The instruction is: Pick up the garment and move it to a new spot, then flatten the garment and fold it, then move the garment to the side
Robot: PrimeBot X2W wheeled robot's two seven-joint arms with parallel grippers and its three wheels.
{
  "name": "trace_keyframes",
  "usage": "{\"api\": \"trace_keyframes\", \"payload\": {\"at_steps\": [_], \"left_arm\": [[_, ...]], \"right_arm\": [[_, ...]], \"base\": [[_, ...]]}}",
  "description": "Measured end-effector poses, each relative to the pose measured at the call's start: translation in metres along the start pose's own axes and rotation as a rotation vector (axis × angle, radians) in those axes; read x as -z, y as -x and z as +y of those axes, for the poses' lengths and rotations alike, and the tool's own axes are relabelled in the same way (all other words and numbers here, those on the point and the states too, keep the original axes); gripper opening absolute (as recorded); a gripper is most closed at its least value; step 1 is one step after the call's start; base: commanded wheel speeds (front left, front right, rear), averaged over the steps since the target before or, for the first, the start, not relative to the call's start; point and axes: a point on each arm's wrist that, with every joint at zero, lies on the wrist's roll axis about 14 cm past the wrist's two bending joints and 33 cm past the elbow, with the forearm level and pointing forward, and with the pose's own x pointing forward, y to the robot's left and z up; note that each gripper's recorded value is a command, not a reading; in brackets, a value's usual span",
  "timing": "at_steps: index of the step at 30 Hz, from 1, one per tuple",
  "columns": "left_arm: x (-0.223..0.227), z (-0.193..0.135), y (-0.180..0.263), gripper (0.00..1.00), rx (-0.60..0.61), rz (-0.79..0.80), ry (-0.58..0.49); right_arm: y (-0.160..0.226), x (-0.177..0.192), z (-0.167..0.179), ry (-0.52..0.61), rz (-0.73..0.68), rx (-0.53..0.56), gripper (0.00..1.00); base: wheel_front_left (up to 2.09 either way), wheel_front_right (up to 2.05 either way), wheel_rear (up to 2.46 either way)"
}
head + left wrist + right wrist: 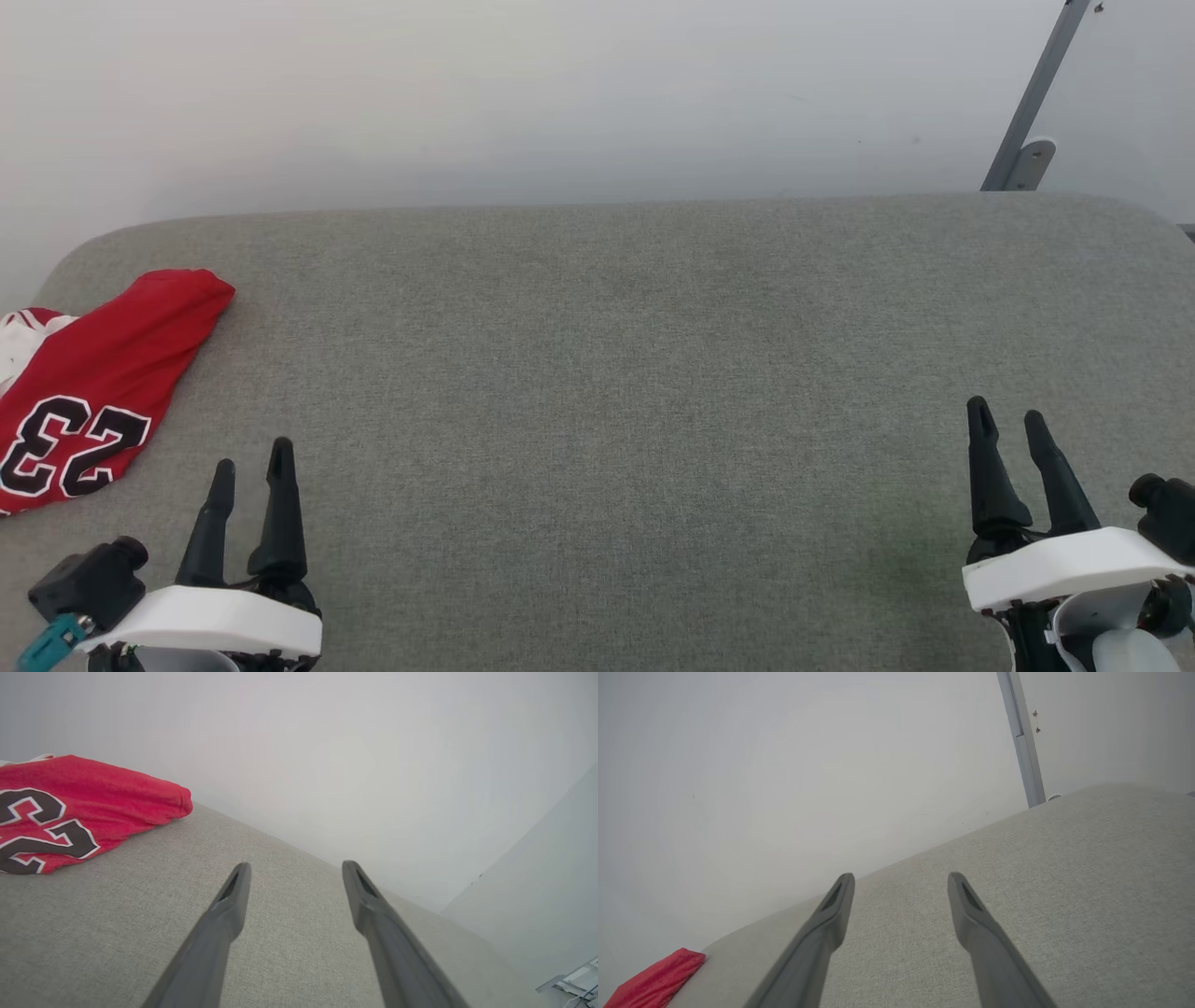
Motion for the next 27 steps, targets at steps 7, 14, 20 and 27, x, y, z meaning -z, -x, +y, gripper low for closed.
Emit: {"api": "trace_keyframes", "payload": {"at_steps": [7,14,20,27], "left_arm": [[-0.001,-0.003,0.001,1.00,0.016,-0.011,-0.063],[-0.001,-0.006,0.002,1.00,0.030,-0.018,-0.117],[0.000,-0.009,0.004,1.00,0.049,-0.016,-0.166],[-0.002,-0.012,0.004,1.00,0.069,-0.027,-0.220]], "right_arm": [[0.002,-0.002,0.002,0.075,-0.014,-0.013,1.00],[0.003,-0.005,0.007,0.137,-0.029,-0.029,1.00],[0.003,-0.005,0.010,0.187,-0.034,-0.043,1.00],[0.004,-0.005,0.014,0.242,-0.041,-0.063,1.00]], "base": [[0.00,0.00,0.00],[0.00,0.00,0.00],[0.00,0.00,0.00],[0.00,0.00,0.00]]}}
